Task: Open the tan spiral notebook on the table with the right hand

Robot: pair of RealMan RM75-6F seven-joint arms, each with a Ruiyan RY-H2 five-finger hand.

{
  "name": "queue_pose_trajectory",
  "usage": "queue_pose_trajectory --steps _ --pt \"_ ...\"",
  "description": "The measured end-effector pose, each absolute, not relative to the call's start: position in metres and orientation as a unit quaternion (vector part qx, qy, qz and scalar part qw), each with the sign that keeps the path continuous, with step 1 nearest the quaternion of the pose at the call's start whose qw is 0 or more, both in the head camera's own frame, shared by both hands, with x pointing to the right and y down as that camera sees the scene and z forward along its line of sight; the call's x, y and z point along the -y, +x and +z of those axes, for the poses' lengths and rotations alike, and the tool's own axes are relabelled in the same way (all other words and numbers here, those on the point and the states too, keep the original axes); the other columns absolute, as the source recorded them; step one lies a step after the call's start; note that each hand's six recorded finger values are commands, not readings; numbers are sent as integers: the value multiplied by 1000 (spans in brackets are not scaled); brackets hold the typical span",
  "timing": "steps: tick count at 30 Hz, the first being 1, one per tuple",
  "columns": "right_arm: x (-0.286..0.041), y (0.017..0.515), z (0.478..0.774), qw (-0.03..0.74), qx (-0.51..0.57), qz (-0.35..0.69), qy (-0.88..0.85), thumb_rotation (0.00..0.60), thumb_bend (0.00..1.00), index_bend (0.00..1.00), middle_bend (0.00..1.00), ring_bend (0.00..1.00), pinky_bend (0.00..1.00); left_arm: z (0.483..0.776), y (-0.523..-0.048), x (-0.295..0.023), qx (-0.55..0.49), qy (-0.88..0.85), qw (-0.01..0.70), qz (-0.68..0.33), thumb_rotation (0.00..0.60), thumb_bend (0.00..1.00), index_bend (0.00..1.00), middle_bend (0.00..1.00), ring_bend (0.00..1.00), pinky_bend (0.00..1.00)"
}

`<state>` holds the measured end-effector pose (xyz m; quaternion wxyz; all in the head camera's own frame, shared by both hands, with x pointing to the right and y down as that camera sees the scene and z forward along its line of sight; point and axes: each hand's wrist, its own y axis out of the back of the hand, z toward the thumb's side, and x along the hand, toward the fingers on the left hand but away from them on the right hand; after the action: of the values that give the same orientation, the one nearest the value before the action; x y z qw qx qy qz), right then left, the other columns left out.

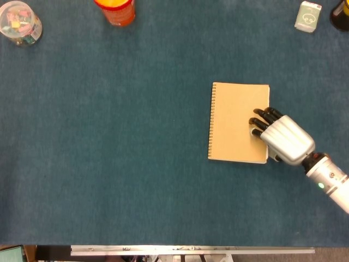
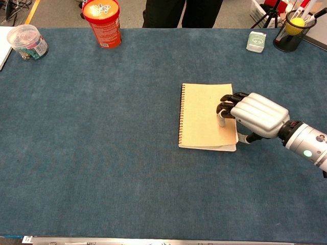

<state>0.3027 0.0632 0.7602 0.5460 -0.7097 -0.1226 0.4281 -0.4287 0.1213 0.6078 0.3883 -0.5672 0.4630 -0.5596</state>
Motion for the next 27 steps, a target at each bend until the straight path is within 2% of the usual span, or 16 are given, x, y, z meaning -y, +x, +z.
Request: queue_pose_trajectory --steps 8,14,27 --pt "-63 302 760 548 127 421 -711 600 386 616 369 197 228 607 -429 -122 -465 -568 386 -559 600 509 315 275 152 166" --pt "-59 301 754 552 132 414 -712 600 396 683 415 239 244 606 -428 -122 -466 -569 386 -556 600 509 315 275 152 166" --pt "-43 311 714 572 113 412 -700 600 413 717 440 271 250 604 -427 -123 -465 -571 386 -556 600 510 315 275 152 166"
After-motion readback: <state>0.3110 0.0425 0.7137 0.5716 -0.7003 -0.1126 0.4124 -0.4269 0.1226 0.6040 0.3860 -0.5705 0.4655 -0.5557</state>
